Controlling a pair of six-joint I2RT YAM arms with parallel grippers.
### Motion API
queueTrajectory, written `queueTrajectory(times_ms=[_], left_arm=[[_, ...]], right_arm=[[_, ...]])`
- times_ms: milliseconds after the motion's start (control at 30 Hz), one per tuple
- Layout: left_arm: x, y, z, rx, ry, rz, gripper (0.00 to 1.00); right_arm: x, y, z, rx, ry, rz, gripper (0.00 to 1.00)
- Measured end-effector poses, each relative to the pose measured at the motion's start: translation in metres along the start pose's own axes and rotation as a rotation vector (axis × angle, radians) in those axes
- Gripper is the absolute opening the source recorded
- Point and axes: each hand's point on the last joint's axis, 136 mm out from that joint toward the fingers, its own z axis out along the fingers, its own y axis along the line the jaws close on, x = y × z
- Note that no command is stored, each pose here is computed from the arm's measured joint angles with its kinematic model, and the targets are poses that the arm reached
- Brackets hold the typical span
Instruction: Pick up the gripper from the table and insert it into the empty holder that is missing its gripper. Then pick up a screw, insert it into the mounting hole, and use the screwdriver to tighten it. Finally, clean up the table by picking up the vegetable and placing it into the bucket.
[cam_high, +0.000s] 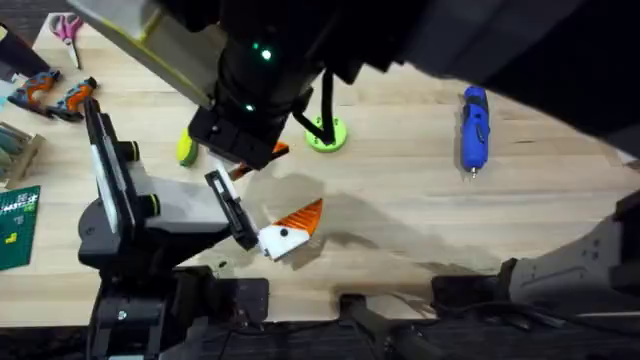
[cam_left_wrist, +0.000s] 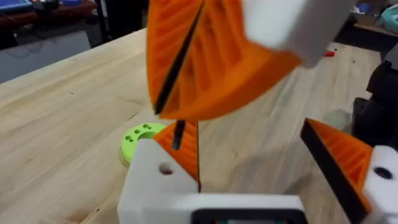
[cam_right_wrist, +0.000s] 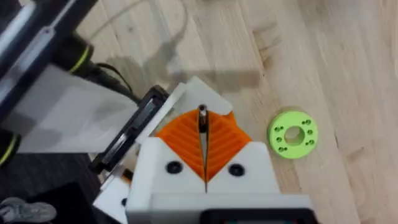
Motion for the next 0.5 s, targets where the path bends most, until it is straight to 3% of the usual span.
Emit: queueTrajectory(times_ms=[500], left_arm=[[0.000, 0.000, 0.000, 0.000, 0.000, 0.000, 0.986]], right_arm=[[-0.002, -0.008, 0.015, 0.043, 0.017, -0.003, 0.006]])
